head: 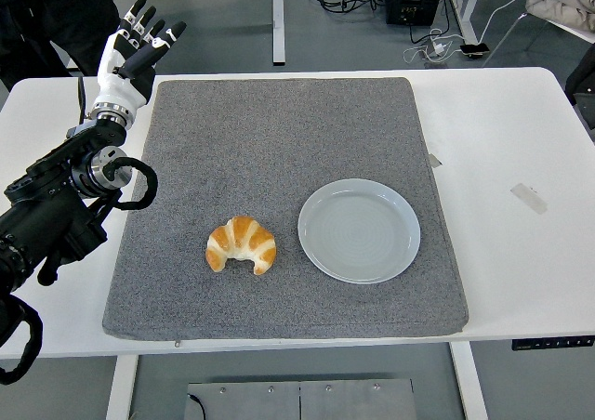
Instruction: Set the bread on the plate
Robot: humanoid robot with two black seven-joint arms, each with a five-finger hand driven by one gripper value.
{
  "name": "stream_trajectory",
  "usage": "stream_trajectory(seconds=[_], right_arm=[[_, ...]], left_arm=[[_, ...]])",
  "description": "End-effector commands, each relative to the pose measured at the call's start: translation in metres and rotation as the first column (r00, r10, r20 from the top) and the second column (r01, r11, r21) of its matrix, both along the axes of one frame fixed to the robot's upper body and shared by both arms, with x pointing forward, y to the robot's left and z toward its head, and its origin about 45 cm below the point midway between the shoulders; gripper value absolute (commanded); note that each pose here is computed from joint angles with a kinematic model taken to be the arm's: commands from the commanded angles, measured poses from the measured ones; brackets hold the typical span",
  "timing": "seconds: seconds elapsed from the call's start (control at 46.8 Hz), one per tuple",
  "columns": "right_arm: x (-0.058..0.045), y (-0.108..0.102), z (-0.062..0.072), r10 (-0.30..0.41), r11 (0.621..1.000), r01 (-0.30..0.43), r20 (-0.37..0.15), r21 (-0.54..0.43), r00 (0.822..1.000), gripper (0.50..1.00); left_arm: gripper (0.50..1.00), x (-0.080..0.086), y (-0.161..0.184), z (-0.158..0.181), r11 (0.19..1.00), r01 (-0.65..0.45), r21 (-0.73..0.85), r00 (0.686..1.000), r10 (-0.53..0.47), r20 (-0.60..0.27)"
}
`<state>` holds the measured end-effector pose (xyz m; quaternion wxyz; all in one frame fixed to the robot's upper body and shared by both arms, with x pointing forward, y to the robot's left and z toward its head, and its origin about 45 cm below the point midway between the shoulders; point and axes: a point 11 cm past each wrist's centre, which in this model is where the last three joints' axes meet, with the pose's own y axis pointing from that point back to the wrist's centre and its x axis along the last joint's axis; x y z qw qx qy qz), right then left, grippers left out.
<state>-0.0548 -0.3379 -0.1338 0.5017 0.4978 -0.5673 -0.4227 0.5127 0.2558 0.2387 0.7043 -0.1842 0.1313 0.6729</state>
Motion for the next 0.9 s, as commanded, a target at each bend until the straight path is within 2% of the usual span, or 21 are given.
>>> stream_trajectory(seconds=[0.0,0.363,0.491,0.684,0.876], right_arm=[[0.0,0.0,0.0,0.0,1.0,0.0,0.0,0.0,1.0,1.0],[0.0,-0.001,0.0,0.001,1.0,-0.001,0.0,-0.001,1.0,1.0],[0.001,0.0,0.0,0.001,1.0,-0.001,0.001,0.0,1.0,1.0],[0.0,0.0,0.0,0.0,1.0,0.0,0.0,0.0,1.0,1.0],[0.0,0.0,0.0,0.0,1.0,0.0,0.0,0.0,1.0,1.0]], left_arm=[[0.974,0.0,0.0,-0.001,1.0,-0.001,-0.001,1.0,0.001,-0.001],[0.974,0.002,0.004,0.006,1.0,-0.002,0.005,1.0,0.002,0.012],[0.974,0.004,0.022,0.019,0.999,-0.012,0.033,0.999,0.011,0.035],[0.974,0.002,0.03,0.031,0.997,0.019,0.075,0.998,-0.023,0.054],[0.972,-0.001,0.025,0.042,0.971,0.101,0.217,0.992,-0.114,0.051]])
